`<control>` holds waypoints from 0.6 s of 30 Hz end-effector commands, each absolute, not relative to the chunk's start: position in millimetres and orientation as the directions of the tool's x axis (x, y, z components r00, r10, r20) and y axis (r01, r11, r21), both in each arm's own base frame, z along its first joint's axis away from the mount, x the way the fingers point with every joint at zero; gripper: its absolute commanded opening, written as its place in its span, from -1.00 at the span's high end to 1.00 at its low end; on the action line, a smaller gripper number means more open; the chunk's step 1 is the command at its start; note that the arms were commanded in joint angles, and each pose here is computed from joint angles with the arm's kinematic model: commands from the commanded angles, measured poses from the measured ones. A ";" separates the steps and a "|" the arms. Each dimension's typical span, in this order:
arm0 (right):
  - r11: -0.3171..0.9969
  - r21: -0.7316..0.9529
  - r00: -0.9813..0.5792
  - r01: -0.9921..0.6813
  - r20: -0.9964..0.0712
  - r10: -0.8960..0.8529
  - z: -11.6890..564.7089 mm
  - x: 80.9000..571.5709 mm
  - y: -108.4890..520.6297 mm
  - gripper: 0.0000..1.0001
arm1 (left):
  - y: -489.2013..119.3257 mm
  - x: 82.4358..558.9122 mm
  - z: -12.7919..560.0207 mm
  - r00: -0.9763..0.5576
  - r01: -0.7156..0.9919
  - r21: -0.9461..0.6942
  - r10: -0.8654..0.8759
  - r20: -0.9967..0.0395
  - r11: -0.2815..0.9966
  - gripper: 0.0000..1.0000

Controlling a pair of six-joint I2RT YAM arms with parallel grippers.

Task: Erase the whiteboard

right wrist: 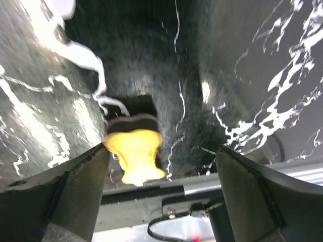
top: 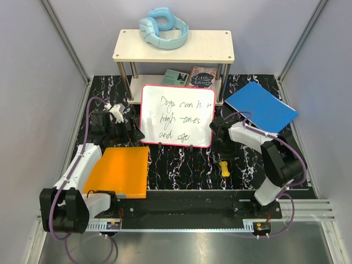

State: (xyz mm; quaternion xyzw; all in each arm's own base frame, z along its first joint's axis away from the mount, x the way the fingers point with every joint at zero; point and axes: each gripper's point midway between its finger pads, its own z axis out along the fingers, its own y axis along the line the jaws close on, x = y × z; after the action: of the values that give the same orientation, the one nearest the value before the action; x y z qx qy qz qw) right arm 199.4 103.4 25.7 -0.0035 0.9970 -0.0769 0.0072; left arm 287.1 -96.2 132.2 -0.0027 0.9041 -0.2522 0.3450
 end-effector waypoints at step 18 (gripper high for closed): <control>1.000 -0.012 -0.998 -0.002 -0.057 -0.002 36.3 203.8 127.8 -0.18 | -93.2 298.7 147.7 -0.735 0.177 -0.437 -0.177 -0.654 0.882 -0.98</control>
State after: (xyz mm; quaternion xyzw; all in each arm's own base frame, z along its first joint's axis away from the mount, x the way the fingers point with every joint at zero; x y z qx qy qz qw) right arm 209.3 121.8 30.6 0.0013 0.9991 -0.0264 0.0337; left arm 287.5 -94.7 132.2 -0.0052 0.9059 -0.2479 0.3433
